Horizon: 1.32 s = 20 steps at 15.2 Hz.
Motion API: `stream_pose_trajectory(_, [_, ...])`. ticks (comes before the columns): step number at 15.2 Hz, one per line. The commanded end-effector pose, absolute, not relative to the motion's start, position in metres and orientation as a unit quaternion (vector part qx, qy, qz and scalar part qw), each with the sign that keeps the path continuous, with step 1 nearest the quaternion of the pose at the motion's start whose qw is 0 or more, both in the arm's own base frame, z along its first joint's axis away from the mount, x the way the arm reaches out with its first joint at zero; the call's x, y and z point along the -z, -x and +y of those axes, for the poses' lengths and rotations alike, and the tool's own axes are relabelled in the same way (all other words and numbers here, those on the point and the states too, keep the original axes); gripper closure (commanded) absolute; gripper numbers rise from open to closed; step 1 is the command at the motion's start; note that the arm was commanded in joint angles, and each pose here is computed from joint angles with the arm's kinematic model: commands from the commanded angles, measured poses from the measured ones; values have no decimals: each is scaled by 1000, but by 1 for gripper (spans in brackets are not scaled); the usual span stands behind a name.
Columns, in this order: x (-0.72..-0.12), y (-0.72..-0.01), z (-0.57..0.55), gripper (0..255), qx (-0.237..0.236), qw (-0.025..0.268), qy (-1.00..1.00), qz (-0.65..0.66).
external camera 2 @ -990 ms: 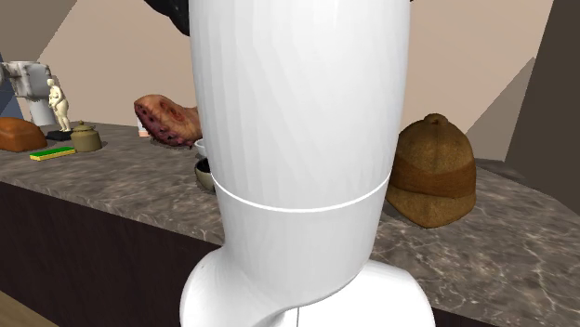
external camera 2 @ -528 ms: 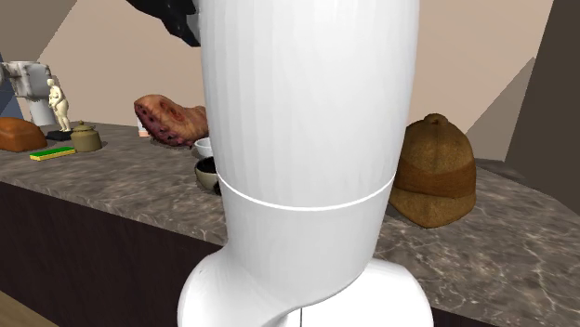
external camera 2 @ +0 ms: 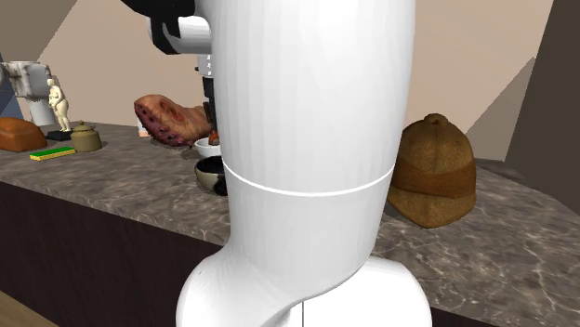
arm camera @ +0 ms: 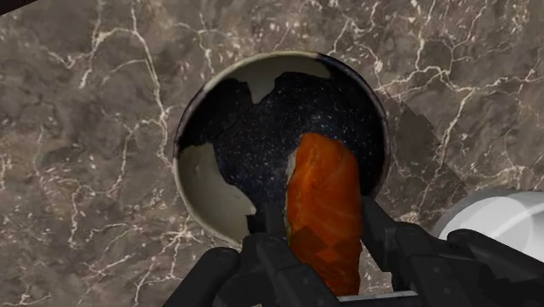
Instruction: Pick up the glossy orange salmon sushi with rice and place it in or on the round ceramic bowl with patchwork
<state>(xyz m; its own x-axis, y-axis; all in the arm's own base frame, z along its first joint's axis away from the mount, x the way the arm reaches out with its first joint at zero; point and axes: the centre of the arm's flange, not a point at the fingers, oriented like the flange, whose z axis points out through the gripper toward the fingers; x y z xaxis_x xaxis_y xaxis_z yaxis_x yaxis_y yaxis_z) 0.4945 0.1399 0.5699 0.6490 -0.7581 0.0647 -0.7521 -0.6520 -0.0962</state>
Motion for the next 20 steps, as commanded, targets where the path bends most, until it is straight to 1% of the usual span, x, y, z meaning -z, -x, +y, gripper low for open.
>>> stream_pose_trajectory(1, [-560,-494,141,255,50,30,907,416])
stream_pose_trajectory(9, [-516,-494,141,255,50,30,907,416])
stream_pose_trajectory(16, [-516,-494,141,255,50,30,907,416])
stream_pose_trajectory(17, [-516,-494,141,0,50,30,907,416])
stream_pose_trajectory(20, [-516,-494,141,0,50,30,907,416])
